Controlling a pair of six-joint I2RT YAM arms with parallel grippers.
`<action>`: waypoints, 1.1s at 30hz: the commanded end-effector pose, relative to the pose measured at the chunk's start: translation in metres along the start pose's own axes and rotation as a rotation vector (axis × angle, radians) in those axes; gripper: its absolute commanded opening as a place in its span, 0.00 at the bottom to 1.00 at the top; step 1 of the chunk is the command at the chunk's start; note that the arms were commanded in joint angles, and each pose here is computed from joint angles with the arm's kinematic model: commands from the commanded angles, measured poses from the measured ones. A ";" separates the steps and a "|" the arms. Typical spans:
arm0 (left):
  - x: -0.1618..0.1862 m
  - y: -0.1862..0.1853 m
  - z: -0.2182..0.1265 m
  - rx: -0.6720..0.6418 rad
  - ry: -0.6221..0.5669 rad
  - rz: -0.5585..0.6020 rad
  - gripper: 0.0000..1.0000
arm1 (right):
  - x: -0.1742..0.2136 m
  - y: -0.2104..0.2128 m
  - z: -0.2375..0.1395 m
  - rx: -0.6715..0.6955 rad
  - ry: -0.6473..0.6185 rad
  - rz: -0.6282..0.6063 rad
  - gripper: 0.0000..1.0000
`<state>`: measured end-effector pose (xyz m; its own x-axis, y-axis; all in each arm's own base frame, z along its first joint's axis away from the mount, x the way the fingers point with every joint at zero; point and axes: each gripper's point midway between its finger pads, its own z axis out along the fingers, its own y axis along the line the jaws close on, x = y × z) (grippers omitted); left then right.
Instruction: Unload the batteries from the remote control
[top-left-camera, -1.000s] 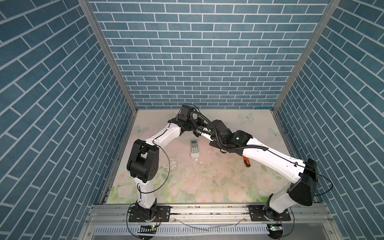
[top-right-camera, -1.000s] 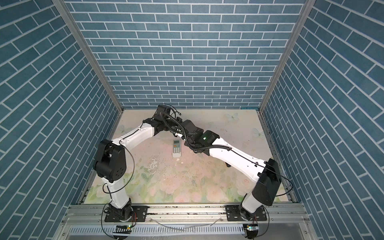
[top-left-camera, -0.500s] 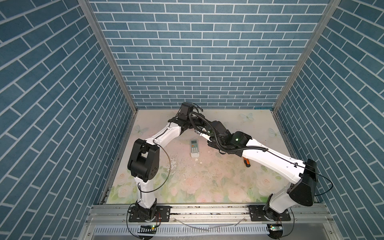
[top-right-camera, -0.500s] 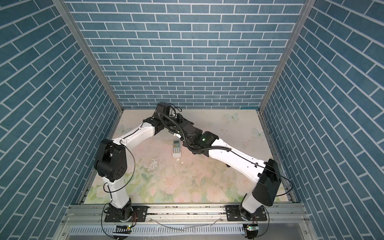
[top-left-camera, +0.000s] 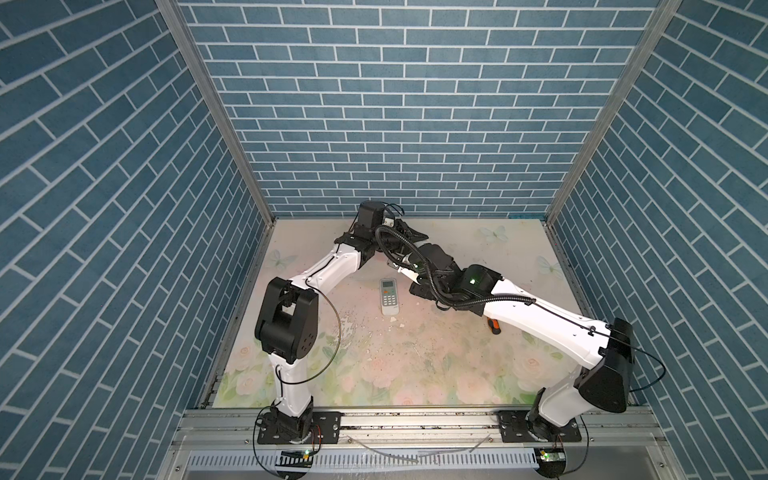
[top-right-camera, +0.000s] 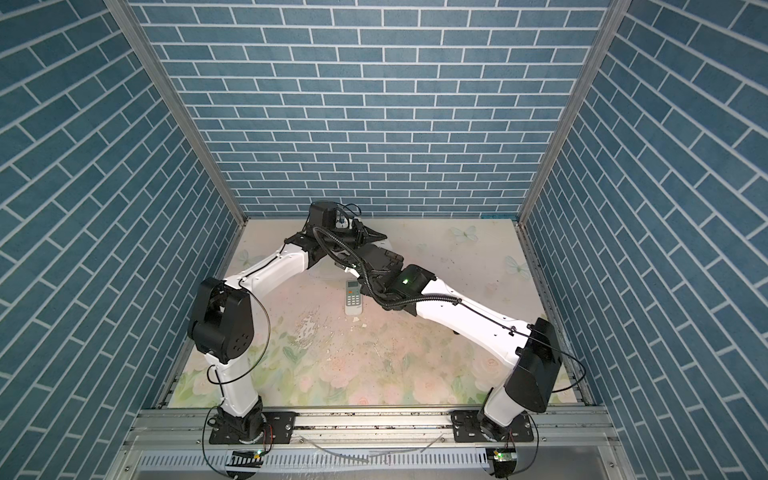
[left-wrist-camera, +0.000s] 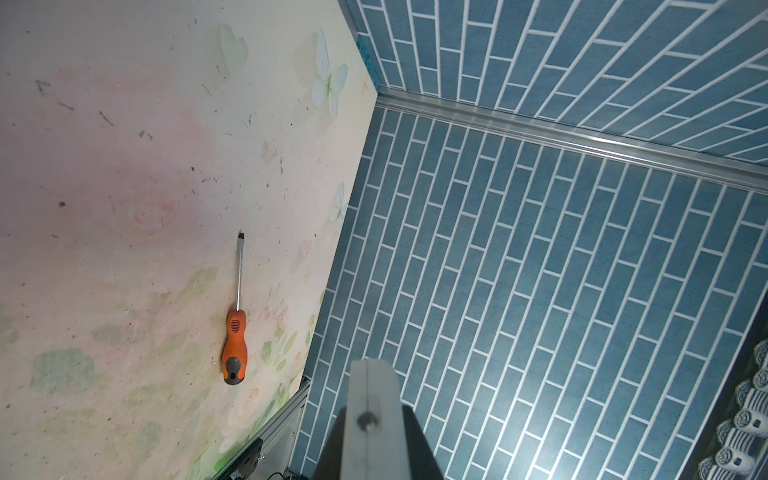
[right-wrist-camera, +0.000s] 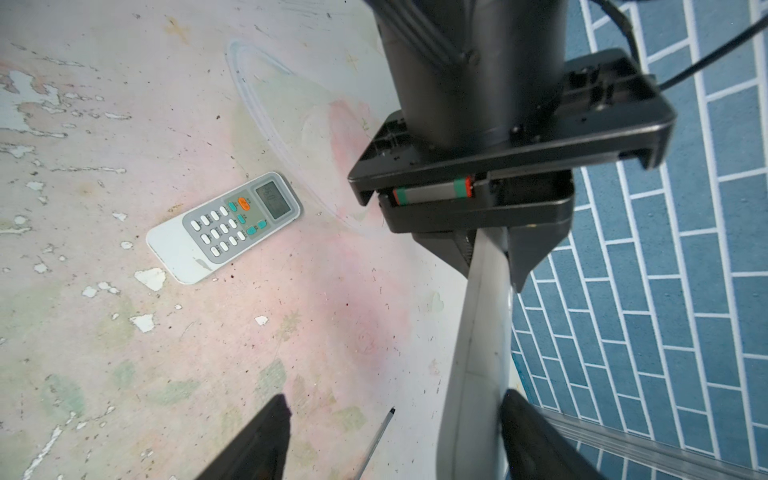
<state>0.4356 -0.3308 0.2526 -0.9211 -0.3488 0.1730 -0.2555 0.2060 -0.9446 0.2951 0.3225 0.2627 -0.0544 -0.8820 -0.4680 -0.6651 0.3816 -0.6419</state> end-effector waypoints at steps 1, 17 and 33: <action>-0.016 -0.009 -0.002 0.069 -0.046 0.027 0.00 | -0.003 -0.006 -0.022 -0.003 -0.047 0.056 0.84; -0.060 -0.004 -0.026 0.169 -0.317 0.154 0.00 | 0.001 -0.034 -0.063 -0.099 -0.172 0.500 0.87; -0.067 0.000 -0.090 0.419 -0.758 0.322 0.00 | -0.005 -0.065 0.015 -0.510 -0.424 1.644 0.56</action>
<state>0.4743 -0.2357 0.2147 -0.5594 -0.8155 -0.1482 0.0649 0.1352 -0.9887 0.3427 0.2845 0.2822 -0.6725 0.2870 -0.6822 -0.3181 0.7202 0.6166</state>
